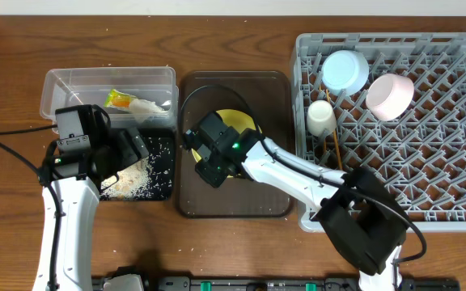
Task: Sort waste into correct bins and load items into the dishwasher rack
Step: 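Move right gripper to the yellow plate and grasp its rim, then lift the yellow plate with right gripper and carry it into the rack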
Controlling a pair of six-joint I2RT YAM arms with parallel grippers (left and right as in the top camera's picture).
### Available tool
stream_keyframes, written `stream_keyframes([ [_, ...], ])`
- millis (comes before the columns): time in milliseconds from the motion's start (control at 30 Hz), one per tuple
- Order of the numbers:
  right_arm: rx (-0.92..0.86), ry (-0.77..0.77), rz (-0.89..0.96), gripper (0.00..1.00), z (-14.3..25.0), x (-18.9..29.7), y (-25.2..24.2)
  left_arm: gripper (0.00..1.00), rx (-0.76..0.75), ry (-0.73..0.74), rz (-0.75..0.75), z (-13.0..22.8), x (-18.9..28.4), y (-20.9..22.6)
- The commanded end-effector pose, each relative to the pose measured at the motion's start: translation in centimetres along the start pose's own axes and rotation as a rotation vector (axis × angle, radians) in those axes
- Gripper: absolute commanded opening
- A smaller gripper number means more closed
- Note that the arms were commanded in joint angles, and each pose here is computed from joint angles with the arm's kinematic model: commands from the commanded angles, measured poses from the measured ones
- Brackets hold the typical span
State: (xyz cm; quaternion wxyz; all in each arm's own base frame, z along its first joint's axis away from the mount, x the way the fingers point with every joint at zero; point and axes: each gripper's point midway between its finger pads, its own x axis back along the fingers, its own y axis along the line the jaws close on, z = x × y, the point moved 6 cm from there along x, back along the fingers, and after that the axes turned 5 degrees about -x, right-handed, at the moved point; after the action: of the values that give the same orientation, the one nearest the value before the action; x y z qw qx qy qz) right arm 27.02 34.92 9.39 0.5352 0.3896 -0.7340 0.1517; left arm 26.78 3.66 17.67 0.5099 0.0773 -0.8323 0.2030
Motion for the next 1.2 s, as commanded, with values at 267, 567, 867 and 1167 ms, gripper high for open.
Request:
stream_keyframes([
  [267,0.046,0.029,0.109,0.34,0.7,-1.1,-0.5,0.95,0.002,-0.018,-0.003,-0.6,0.4,0.0],
  [567,0.044,0.097,0.109,0.34,2.1,-2.9,-0.6,0.95,0.002,-0.018,-0.003,-0.6,0.4,0.0],
  [867,0.048,0.115,0.114,0.01,2.4,-3.4,-0.5,0.95,0.002,-0.018,-0.003,-0.6,0.4,0.0],
  [1167,-0.032,-0.011,-0.083,0.01,-1.3,6.2,1.2,0.95,0.002,-0.018,-0.003,-0.6,0.4,0.0],
])
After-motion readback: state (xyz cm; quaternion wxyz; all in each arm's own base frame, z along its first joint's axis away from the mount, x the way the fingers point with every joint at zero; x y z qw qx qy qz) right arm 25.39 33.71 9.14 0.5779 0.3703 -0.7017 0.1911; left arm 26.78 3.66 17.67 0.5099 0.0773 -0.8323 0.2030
